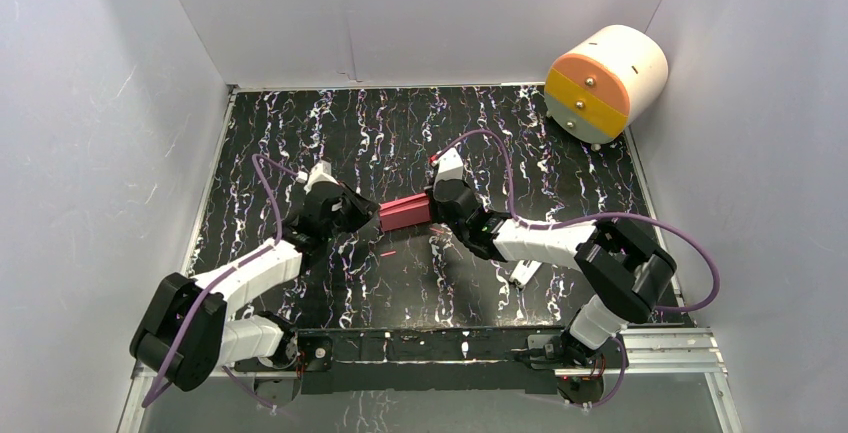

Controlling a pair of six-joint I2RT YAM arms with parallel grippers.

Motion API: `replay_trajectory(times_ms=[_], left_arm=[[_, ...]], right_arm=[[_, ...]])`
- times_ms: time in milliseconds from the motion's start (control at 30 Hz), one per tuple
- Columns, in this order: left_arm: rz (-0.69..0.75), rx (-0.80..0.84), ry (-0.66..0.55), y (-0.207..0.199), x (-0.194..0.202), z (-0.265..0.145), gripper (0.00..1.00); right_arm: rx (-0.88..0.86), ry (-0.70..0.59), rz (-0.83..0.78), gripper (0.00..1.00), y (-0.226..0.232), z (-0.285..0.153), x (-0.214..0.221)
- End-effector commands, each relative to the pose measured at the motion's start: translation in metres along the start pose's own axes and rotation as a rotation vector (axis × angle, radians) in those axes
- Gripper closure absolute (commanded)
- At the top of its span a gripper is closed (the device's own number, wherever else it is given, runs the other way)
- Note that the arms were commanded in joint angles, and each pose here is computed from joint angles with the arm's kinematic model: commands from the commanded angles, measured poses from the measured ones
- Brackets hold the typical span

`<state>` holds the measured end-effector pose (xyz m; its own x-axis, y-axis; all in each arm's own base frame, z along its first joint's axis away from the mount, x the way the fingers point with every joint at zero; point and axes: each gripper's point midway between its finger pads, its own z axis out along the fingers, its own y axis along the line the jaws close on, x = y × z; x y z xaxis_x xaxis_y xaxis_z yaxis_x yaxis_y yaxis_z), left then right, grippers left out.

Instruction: Fold the paper box

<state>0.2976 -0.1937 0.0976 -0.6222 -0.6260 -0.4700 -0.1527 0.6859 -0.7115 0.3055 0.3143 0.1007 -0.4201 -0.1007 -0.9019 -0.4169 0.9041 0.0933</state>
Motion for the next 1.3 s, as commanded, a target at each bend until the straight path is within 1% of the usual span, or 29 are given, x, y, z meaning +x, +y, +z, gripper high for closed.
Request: replay_trajectory(times_ms=[0, 167, 400, 467, 600, 767, 867, 933, 1033, 1133, 1267], left_arm=[[0.149, -0.247, 0.124, 0.072, 0.039, -0.010, 0.94], [0.186, -0.285, 0.127, 0.082, 0.039, -0.012, 0.89], [0.217, -0.320, 0.153, 0.087, 0.041, -0.008, 0.74], [0.217, -0.322, 0.162, 0.087, 0.043, -0.007, 0.73], [0.209, -0.317, 0.184, 0.089, 0.048, -0.005, 0.77], [0.191, -0.308, 0.191, 0.091, 0.053, -0.006, 0.76], [0.201, -0.303, 0.145, 0.085, 0.041, -0.008, 0.69], [0.234, -0.289, 0.099, 0.073, 0.026, -0.011, 0.66], [0.284, -0.280, 0.053, 0.057, 0.006, -0.018, 0.64], [0.323, -0.268, 0.018, 0.045, -0.009, -0.022, 0.62], [0.335, -0.264, 0.005, 0.039, -0.016, -0.025, 0.62]], right_arm=[[-0.115, 0.196, -0.032, 1.00, 0.022, -0.006, 0.063], [-0.133, 0.180, -0.037, 1.00, 0.024, -0.008, 0.058], [-0.140, 0.167, -0.058, 1.00, 0.025, -0.008, 0.052], [-0.139, 0.162, -0.058, 1.00, 0.025, -0.008, 0.050], [-0.132, 0.152, -0.056, 1.00, 0.024, -0.008, 0.047], [-0.148, 0.146, -0.048, 0.99, 0.029, -0.006, 0.040], [-0.149, 0.130, -0.059, 0.96, 0.029, -0.008, 0.031], [-0.149, 0.117, -0.070, 0.90, 0.028, -0.010, 0.026], [-0.150, 0.101, -0.082, 0.79, 0.026, -0.012, 0.019], [-0.159, 0.089, -0.087, 0.75, 0.028, -0.014, 0.012], [-0.162, 0.081, -0.101, 0.67, 0.028, -0.016, 0.004]])
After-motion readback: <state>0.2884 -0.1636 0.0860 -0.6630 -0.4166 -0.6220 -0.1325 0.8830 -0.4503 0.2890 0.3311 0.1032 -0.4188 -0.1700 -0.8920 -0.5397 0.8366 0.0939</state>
